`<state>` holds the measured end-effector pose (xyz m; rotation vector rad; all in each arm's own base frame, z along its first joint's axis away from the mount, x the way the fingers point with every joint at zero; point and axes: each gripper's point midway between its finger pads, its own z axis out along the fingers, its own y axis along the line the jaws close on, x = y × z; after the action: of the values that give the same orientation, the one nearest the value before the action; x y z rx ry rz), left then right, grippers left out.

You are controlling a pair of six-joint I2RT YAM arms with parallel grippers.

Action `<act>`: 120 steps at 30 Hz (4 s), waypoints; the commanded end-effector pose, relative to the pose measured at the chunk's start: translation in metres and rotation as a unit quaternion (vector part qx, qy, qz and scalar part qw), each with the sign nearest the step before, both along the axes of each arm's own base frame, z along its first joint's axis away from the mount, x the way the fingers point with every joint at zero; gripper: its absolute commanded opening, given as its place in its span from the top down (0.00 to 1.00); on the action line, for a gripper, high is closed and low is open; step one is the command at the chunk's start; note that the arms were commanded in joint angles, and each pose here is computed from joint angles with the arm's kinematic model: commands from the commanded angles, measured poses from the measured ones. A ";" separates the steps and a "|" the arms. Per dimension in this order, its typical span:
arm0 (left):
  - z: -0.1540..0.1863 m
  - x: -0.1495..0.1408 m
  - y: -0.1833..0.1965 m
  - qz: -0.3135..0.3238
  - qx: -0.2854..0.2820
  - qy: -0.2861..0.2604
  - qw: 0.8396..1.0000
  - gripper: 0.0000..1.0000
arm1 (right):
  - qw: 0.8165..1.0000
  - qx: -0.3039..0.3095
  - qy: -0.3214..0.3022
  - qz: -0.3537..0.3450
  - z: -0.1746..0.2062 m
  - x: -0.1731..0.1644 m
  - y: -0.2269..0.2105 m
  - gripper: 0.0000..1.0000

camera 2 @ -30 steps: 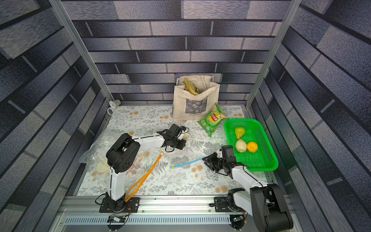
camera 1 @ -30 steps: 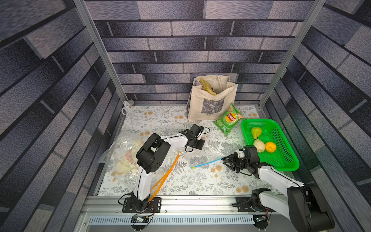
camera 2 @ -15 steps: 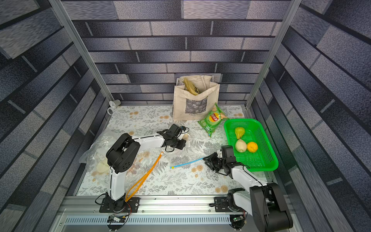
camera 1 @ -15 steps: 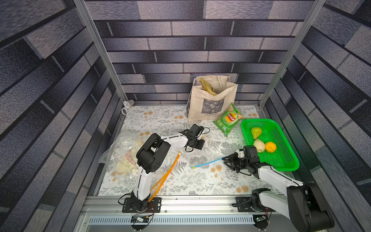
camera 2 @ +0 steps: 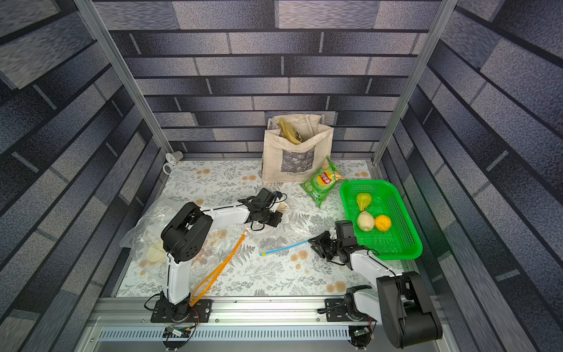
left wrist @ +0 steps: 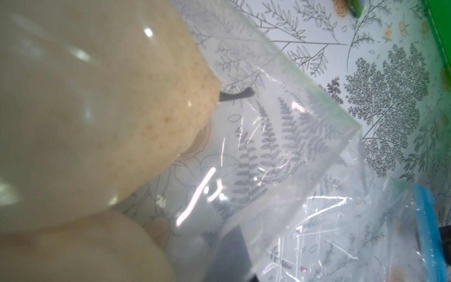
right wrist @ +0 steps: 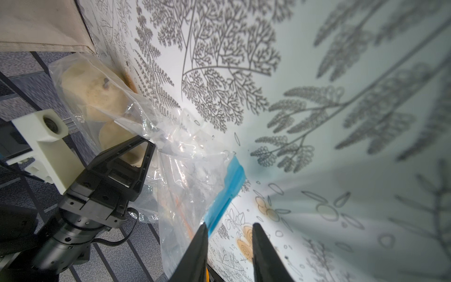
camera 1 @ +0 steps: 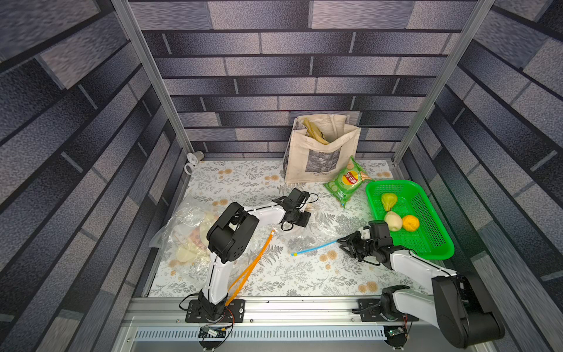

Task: Open the zip-top bag and take out the pear
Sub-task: Open the zipper of the food storage bag at the center of the board.

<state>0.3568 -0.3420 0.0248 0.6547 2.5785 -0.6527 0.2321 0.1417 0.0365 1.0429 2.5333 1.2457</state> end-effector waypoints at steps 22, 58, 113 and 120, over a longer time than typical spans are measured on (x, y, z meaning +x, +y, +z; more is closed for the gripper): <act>-0.079 -0.048 0.062 0.040 0.118 0.114 0.986 1.00 | 1.000 -0.019 -0.011 0.018 0.004 0.007 0.007 0.64; -0.099 -0.056 0.080 0.063 0.123 0.124 0.983 1.00 | 0.997 0.022 -0.051 0.047 0.036 0.023 0.027 0.60; -0.057 -0.038 0.056 0.053 0.075 0.096 0.991 1.00 | 0.954 0.083 -0.199 0.210 0.111 0.061 0.136 0.54; -0.044 -0.034 0.054 0.045 0.076 0.087 0.992 1.00 | 0.931 0.134 -0.248 0.230 0.141 0.061 0.148 0.52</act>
<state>0.3576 -0.3285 0.0259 0.5669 2.5735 -0.6834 0.2915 0.2779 0.1502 0.2338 2.4013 1.6497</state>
